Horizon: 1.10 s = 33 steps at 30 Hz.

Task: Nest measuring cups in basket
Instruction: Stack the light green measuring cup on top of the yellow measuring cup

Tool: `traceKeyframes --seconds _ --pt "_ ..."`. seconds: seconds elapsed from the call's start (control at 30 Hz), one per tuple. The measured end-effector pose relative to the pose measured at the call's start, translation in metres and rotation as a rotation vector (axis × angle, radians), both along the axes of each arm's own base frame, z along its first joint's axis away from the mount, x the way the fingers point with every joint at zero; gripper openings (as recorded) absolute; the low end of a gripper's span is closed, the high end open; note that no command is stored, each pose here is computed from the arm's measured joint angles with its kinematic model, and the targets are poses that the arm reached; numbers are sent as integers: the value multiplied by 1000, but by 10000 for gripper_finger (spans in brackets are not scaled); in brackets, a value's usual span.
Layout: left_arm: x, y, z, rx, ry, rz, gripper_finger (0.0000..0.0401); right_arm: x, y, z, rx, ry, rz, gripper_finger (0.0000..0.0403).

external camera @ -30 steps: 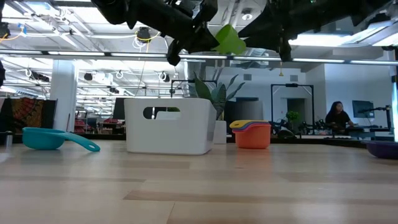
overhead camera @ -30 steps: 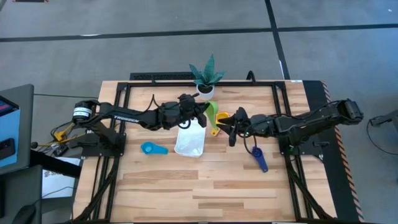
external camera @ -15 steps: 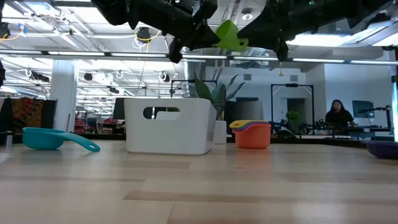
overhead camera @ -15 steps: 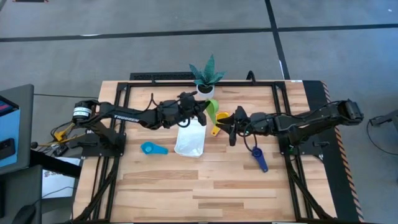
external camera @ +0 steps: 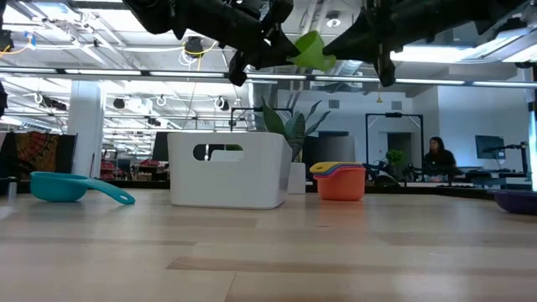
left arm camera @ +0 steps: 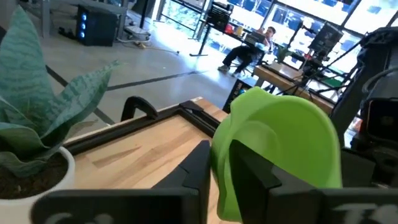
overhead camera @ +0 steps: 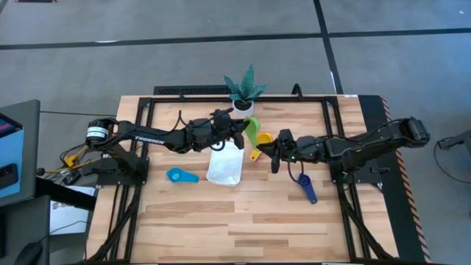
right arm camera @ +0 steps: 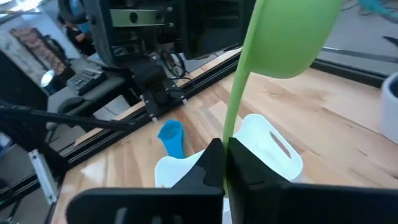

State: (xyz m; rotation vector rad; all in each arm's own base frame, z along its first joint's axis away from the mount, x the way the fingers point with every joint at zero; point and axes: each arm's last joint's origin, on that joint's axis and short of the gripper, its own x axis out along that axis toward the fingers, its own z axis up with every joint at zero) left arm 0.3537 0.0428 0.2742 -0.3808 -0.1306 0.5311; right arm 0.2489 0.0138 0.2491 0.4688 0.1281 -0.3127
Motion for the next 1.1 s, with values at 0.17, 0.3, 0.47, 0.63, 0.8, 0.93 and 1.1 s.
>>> traceKeyframes --seconds 0.17,0.3,0.47,0.63,0.8,0.93,1.1 --pt "0 -1 -5 -3 65 -34 84 -2 6 -3 64 8 -56 9" --pt "-7 -2 -6 65 214 -44 109 -5 10 -10 128 54 -125 5" --pt "-17 -2 -9 181 419 -57 125 -12 15 -22 207 87 -230 7" --pt "-22 -3 -21 169 564 -77 125 -21 17 -43 315 9 -262 4" --pt "-25 -3 -27 130 617 -65 125 -26 14 -73 445 -78 -290 8" --pt "-26 -3 -28 146 639 -55 126 -22 16 -89 508 -120 -275 5" --pt "-28 -3 -28 161 662 -55 126 -11 16 -110 584 -144 -286 9"
